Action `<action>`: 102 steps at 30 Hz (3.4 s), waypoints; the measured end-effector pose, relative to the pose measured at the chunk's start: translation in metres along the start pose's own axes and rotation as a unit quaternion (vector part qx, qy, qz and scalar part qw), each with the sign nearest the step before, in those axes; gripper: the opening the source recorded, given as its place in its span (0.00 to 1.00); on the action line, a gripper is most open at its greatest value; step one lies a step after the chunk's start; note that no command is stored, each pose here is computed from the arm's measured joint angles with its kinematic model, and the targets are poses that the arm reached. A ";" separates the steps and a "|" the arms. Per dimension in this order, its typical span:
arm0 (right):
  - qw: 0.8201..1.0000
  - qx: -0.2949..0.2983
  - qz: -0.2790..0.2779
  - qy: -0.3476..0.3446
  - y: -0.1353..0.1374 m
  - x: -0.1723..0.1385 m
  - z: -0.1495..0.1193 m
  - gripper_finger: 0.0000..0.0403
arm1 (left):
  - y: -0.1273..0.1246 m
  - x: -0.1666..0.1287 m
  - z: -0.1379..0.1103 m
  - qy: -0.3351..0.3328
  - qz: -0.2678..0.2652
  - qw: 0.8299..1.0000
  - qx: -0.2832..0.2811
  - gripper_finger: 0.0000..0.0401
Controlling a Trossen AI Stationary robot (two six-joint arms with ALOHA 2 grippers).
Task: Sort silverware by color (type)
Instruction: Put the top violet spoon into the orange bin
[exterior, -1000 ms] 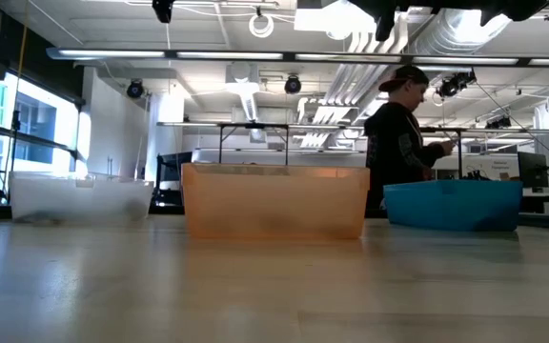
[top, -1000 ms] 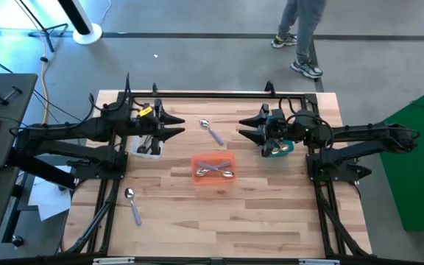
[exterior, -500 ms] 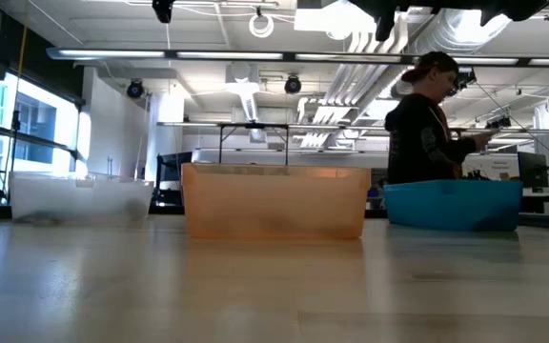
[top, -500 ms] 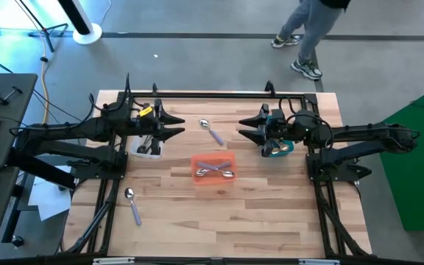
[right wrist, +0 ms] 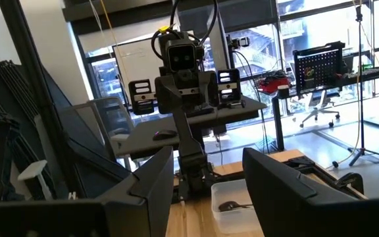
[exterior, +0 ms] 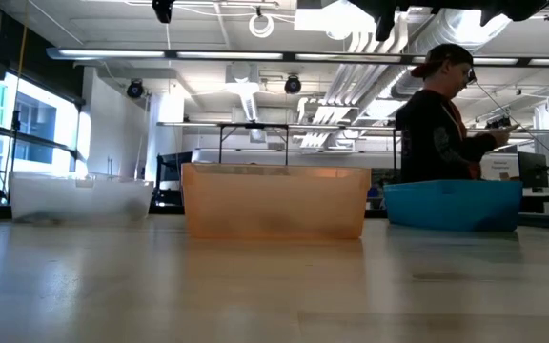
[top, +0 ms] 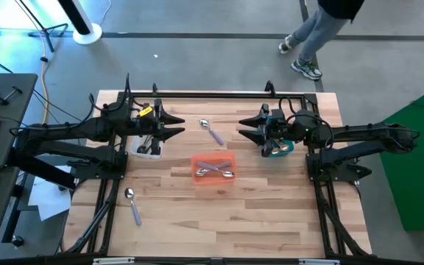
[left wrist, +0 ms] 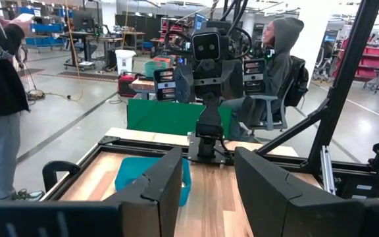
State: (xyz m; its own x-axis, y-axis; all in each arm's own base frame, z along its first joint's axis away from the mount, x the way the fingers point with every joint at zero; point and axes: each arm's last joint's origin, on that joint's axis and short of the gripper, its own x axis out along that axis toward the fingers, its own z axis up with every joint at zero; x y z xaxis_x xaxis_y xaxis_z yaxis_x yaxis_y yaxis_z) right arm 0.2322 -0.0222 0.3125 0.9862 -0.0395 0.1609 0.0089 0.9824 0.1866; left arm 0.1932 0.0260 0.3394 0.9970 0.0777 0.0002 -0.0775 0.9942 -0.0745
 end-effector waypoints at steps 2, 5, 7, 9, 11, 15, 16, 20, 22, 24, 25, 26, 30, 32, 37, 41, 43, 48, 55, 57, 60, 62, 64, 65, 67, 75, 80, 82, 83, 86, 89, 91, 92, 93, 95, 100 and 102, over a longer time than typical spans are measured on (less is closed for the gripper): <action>1.000 0.000 0.000 0.000 0.000 0.000 0.000 0.41 | 0.000 0.000 0.000 0.000 0.000 1.000 0.000 0.33; 1.000 0.002 0.000 0.001 0.000 0.000 0.000 0.41 | 0.000 0.000 0.000 0.000 0.000 1.000 0.000 0.33; 1.000 0.003 -0.004 0.003 0.000 0.000 -0.001 0.41 | 0.000 0.000 0.000 -0.001 0.000 1.000 0.000 0.33; 1.000 0.003 -0.010 0.002 -0.001 0.000 -0.001 0.41 | 0.000 0.000 0.000 -0.001 0.000 1.000 0.000 0.33; 1.000 0.003 -0.016 0.001 -0.001 0.000 -0.001 0.41 | 0.000 0.000 0.000 -0.001 0.000 1.000 0.000 0.33; 1.000 0.004 -0.018 0.001 -0.001 0.000 -0.001 0.41 | 0.000 0.000 0.000 -0.001 0.000 1.000 0.000 0.33; 1.000 0.005 -0.018 0.001 -0.001 0.000 -0.001 0.41 | 0.000 0.000 0.000 -0.001 0.000 1.000 0.000 0.33; 0.999 0.022 -0.034 0.000 -0.002 0.001 -0.002 0.41 | 0.000 -0.002 0.001 -0.003 -0.001 1.000 -0.012 0.33; 0.998 0.030 -0.049 0.001 -0.004 0.003 -0.005 0.41 | 0.000 -0.007 0.004 -0.012 -0.001 1.000 -0.013 0.33; 0.996 0.036 -0.076 0.008 -0.007 0.009 -0.008 0.41 | 0.000 -0.014 0.008 -0.023 0.001 1.000 -0.012 0.33; 0.995 0.035 -0.090 0.019 -0.008 0.014 -0.009 0.41 | 0.000 -0.016 0.010 -0.028 0.001 1.000 -0.012 0.33; 0.993 0.034 -0.104 0.036 -0.009 0.021 -0.011 0.41 | 0.000 -0.019 0.011 -0.032 0.002 0.999 -0.010 0.33; 0.979 0.038 -0.165 0.117 -0.023 0.058 -0.008 0.41 | 0.001 -0.023 0.013 -0.037 0.017 0.999 0.008 0.33; 0.962 0.060 -0.212 0.162 -0.038 0.078 -0.009 0.41 | 0.001 -0.023 0.013 -0.037 0.024 0.999 0.010 0.33; 0.905 0.108 -0.299 0.282 -0.080 0.111 -0.029 0.41 | 0.001 -0.023 0.014 -0.041 0.025 0.999 0.001 0.33; 0.873 0.151 -0.312 0.344 -0.106 0.128 -0.052 0.41 | 0.001 -0.023 0.017 -0.055 0.024 0.998 0.002 0.33; 0.863 0.178 -0.304 0.362 -0.114 0.137 -0.063 0.41 | 0.001 -0.023 0.017 -0.059 0.024 0.998 0.002 0.33; 0.844 0.204 -0.293 0.401 -0.126 0.152 -0.096 0.41 | 0.001 -0.023 0.017 -0.059 0.024 0.998 0.002 0.33; 0.805 0.224 -0.335 0.436 -0.141 0.158 -0.148 0.41 | 0.001 -0.023 0.017 -0.059 0.024 0.998 0.002 0.33; 0.796 0.227 -0.347 0.441 -0.144 0.158 -0.159 0.41 | 0.001 -0.023 0.017 -0.059 0.024 0.998 0.002 0.33; 0.790 0.220 -0.362 0.443 -0.148 0.158 -0.171 0.41 | 0.001 -0.023 0.017 -0.060 0.024 0.998 0.002 0.33; 0.789 0.215 -0.368 0.442 -0.150 0.159 -0.176 0.41 | 0.001 -0.023 0.018 -0.060 0.024 0.998 0.002 0.33; 0.791 0.212 -0.367 0.440 -0.152 0.160 -0.181 0.41 | 0.001 -0.023 0.018 -0.062 0.024 0.998 0.002 0.33; 0.793 0.206 -0.367 0.441 -0.153 0.160 -0.184 0.41 | 0.001 -0.023 0.018 -0.062 0.024 0.998 0.002 0.33; 0.792 0.198 -0.369 0.444 -0.154 0.160 -0.188 0.41 | 0.000 -0.023 0.018 -0.062 0.024 0.998 0.002 0.33; 0.782 0.156 -0.382 0.467 -0.145 0.160 -0.204 0.41 | 0.000 -0.023 0.018 -0.062 0.024 0.998 0.002 0.33; 0.777 0.111 -0.388 0.482 -0.137 0.160 -0.206 0.31 | 0.001 -0.023 0.018 -0.062 0.027 0.998 0.002 0.33; 0.774 0.100 -0.387 0.490 -0.134 0.159 -0.208 0.25 | 0.001 -0.023 0.018 -0.062 0.028 0.998 0.002 0.33; 0.773 0.096 -0.387 0.494 -0.133 0.159 -0.208 0.21 | 0.001 -0.023 0.018 -0.062 0.028 0.998 0.002 0.33; 0.771 0.095 -0.384 0.499 -0.133 0.158 -0.209 0.12 | 0.001 -0.023 0.018 -0.062 0.029 0.998 0.001 0.33; 0.771 0.099 -0.379 0.502 -0.133 0.158 -0.209 0.05 | 0.001 -0.023 0.018 -0.062 0.029 0.998 0.001 0.33; 0.772 0.098 -0.372 0.506 -0.133 0.158 -0.209 0.05 | 0.001 -0.023 0.018 -0.062 0.029 0.998 0.001 0.33; 0.772 0.097 -0.369 0.508 -0.133 0.158 -0.209 0.05 | 0.001 -0.023 0.018 -0.062 0.029 0.998 0.000 0.33; 0.772 0.097 -0.369 0.508 -0.133 0.158 -0.209 0.05 | 0.001 -0.023 0.018 -0.062 0.029 0.998 -0.003 0.33; 0.772 0.098 -0.367 0.509 -0.132 0.158 -0.209 0.05 | 0.001 -0.023 0.018 -0.062 0.029 0.998 -0.011 0.33; 0.774 0.100 -0.362 0.509 -0.132 0.158 -0.207 0.05 | 0.001 -0.023 0.018 -0.062 0.028 0.998 -0.012 0.33; 0.778 0.096 -0.357 0.508 -0.131 0.158 -0.204 0.05 | 0.001 -0.023 0.018 -0.062 0.028 0.998 -0.011 0.33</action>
State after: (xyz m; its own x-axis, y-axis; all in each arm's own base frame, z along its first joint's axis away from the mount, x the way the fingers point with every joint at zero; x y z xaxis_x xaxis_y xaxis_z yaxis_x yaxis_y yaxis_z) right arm 0.4207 -0.1197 0.1161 0.3639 -0.3022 -0.8810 0.6854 0.7274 0.0336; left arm 0.1697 0.0263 0.3572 0.9825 0.1437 0.1185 -0.1321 0.9861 -0.1007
